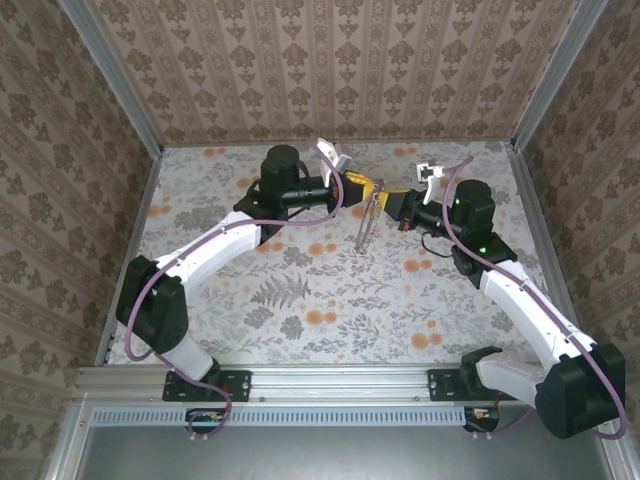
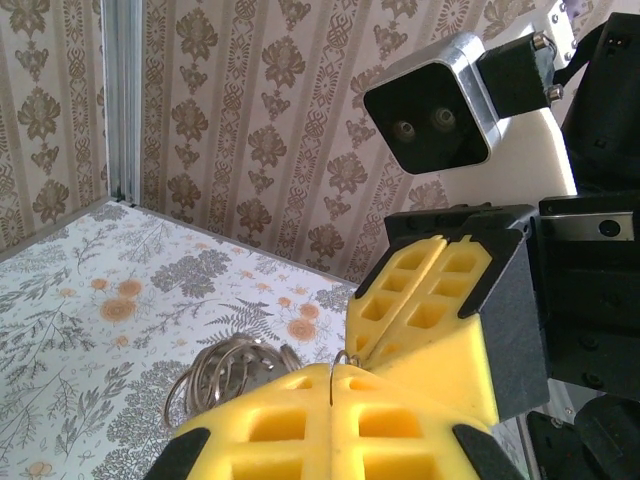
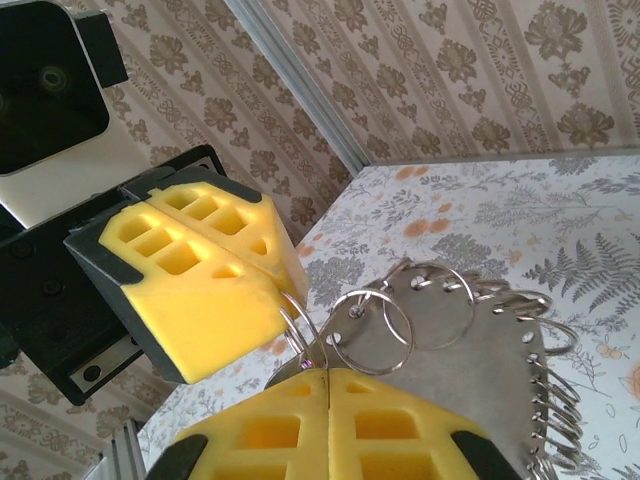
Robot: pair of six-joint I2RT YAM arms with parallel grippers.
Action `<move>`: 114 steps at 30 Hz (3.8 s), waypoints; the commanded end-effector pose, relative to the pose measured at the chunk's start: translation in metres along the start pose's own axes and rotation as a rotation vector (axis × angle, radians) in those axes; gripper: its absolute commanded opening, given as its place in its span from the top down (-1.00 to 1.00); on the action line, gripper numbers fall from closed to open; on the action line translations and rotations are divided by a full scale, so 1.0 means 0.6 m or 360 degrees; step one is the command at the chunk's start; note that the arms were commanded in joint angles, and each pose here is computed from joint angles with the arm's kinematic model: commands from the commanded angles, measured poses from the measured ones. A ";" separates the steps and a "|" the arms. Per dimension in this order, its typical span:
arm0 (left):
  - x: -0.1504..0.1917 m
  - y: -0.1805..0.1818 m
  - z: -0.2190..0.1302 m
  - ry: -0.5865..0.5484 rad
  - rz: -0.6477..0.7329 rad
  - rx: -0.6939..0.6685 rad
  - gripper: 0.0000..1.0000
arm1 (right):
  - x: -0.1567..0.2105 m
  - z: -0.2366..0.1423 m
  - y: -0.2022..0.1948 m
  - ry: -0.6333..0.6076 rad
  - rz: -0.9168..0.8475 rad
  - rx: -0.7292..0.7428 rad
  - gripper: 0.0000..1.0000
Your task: Put the keys on the keyring
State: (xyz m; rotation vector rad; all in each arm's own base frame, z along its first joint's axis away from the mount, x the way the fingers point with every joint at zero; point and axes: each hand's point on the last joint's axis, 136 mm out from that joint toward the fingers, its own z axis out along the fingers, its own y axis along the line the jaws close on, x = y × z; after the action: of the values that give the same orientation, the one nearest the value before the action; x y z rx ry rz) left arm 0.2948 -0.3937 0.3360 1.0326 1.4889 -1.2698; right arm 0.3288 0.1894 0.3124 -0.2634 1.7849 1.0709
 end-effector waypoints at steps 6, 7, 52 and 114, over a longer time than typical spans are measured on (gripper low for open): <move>-0.058 -0.022 -0.016 -0.0152 0.0117 -0.0008 1.00 | -0.024 -0.025 0.021 -0.0026 -0.0034 -0.0023 0.37; -0.057 -0.021 -0.017 -0.0152 0.0115 -0.0010 1.00 | -0.030 -0.030 0.023 -0.0043 -0.0040 -0.0020 0.36; -0.061 0.015 -0.014 -0.0237 -0.0160 0.0051 1.00 | -0.086 0.032 0.030 -0.0193 0.0097 -0.0474 0.49; -0.080 0.084 -0.109 0.0054 -0.0378 0.0273 0.15 | -0.114 0.129 0.010 0.0182 0.0101 -0.0638 1.00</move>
State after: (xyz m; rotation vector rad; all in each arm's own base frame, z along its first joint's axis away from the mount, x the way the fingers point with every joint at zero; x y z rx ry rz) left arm 0.3528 -0.3214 0.3629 0.9722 1.6251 -1.5428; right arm 0.4173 0.2285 0.3435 -0.4544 1.7444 1.4747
